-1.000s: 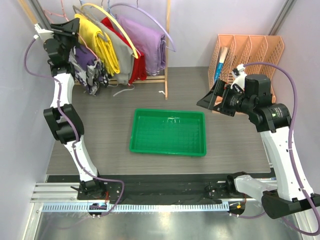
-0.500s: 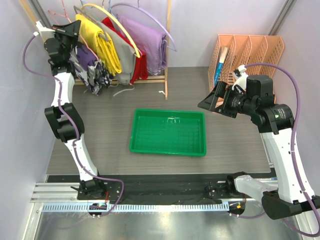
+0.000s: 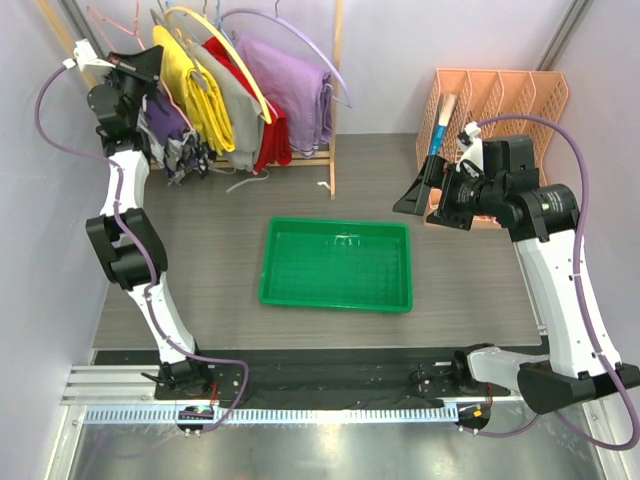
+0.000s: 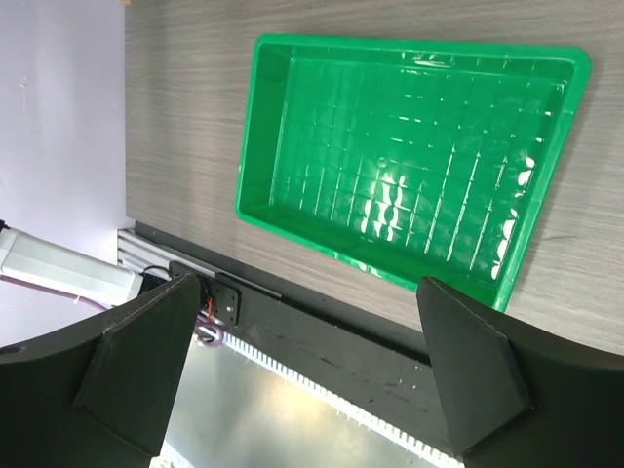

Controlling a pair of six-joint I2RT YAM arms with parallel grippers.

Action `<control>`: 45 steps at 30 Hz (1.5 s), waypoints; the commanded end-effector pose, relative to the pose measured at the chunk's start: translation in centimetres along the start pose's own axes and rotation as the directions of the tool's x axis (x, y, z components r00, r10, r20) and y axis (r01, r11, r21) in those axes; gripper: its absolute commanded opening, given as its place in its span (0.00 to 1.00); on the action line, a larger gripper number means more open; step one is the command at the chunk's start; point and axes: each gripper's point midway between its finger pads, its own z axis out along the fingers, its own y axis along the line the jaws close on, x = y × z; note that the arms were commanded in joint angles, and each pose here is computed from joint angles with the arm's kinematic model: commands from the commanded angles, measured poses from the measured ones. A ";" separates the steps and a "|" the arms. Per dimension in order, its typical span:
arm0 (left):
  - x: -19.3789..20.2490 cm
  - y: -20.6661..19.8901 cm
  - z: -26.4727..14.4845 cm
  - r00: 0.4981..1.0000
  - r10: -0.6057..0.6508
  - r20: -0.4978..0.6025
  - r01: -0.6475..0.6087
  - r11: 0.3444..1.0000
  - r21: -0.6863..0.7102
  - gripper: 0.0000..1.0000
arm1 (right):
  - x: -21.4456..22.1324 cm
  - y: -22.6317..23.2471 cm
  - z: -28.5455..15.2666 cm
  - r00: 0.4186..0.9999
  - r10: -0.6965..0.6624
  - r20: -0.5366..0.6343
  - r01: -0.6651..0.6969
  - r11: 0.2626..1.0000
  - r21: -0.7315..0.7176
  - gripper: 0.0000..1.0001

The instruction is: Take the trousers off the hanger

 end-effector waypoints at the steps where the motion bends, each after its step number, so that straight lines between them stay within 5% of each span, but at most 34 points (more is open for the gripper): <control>1: -6.0 -8.9 -0.6 0.971 0.146 0.191 -0.199 0.933 0.298 0.00 | -0.2 0.9 -0.4 1.000 -0.014 -0.014 0.013 1.000 -0.024 1.00; 16: -8.1 -13.9 -0.7 0.970 0.108 0.219 -0.206 0.842 0.499 0.00 | -0.3 0.6 0.4 0.999 -0.013 -0.031 0.013 1.000 -0.015 1.00; 45: -9.3 -18.5 -3.7 0.963 0.147 0.225 -0.256 0.758 0.600 0.00 | -0.5 0.9 0.2 0.999 -0.032 -0.033 0.031 0.999 -0.026 1.00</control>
